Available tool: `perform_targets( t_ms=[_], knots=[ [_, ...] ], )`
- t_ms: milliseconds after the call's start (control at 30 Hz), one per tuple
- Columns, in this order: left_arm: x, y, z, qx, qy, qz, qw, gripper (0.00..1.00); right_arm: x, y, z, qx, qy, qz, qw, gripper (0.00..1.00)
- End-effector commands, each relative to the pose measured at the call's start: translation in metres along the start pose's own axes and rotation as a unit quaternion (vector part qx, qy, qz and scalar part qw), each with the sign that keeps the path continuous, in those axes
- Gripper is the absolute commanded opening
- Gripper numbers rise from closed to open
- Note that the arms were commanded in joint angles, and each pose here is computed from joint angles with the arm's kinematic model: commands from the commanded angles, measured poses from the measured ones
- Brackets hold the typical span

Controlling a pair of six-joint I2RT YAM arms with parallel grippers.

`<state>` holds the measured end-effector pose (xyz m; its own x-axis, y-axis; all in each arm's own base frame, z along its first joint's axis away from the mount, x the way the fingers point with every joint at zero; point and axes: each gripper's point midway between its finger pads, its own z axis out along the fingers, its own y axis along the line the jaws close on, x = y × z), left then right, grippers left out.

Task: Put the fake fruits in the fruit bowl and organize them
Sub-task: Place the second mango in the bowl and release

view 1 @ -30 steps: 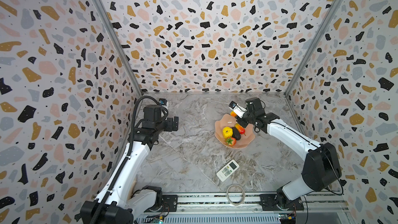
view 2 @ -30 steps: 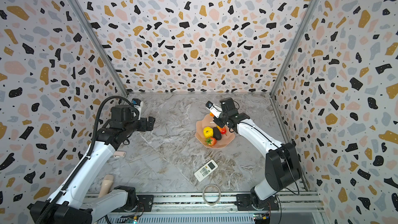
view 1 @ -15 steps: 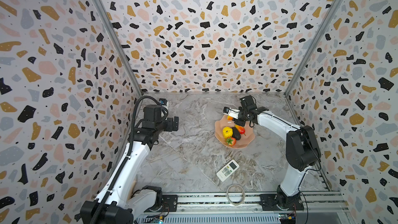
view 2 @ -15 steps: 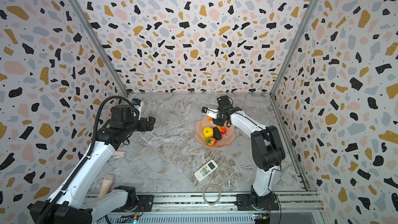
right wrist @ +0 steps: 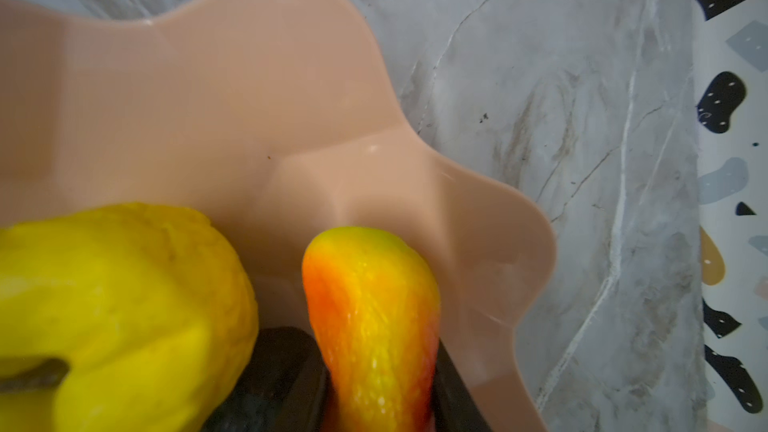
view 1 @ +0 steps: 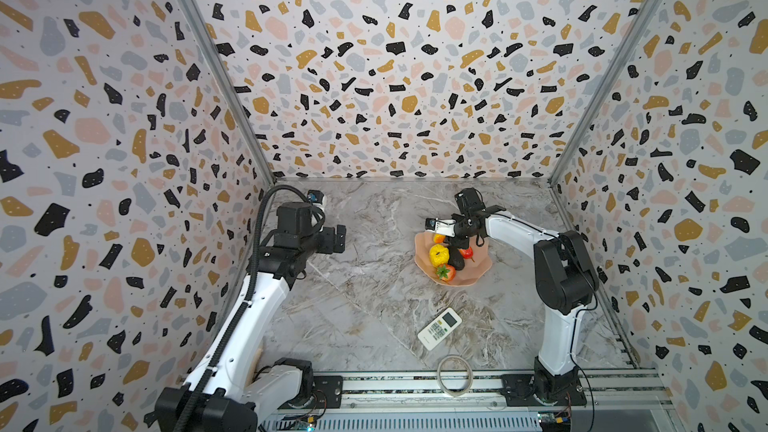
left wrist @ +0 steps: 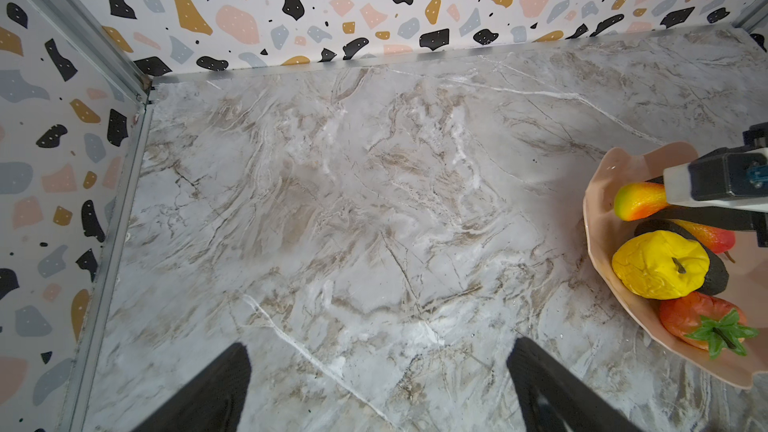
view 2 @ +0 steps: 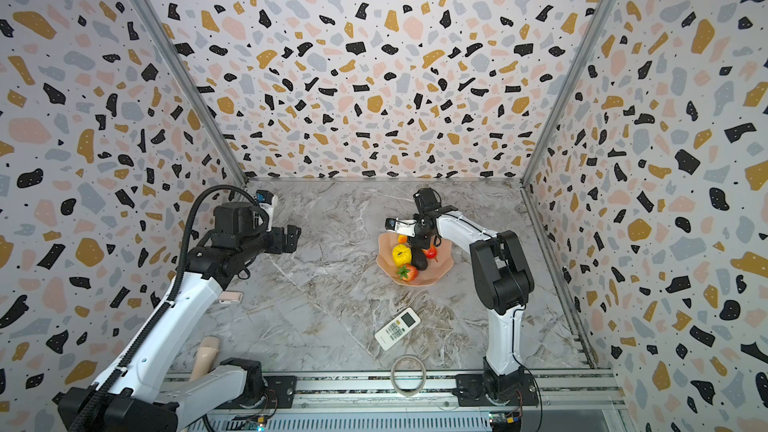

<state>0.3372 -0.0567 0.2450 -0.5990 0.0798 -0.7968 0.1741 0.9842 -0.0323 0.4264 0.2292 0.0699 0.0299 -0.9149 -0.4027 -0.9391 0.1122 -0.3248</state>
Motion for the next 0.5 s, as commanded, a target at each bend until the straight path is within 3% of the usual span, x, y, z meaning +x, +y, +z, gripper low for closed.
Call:
perform_targets(
  t_ms=[0,167,333,467],
  knots=[
    [-0.006,0.0,-0.001,0.002,-0.011,0.005,1.0,1.0,-0.01,-0.004,-0.012,-0.004,-0.009,0.003,1.0,0.2],
    [-0.005,0.001,0.0,0.002,-0.01,0.005,1.0,1.0,-0.013,-0.009,-0.017,0.009,-0.016,0.003,1.0,0.36],
    [-0.005,0.001,0.001,0.002,-0.008,0.005,1.0,1.0,-0.016,-0.014,-0.024,0.021,-0.018,0.002,1.0,0.6],
    [-0.004,0.001,0.001,0.002,-0.007,0.005,1.0,1.0,-0.018,-0.02,-0.031,0.035,-0.018,0.001,0.999,0.64]
  ],
)
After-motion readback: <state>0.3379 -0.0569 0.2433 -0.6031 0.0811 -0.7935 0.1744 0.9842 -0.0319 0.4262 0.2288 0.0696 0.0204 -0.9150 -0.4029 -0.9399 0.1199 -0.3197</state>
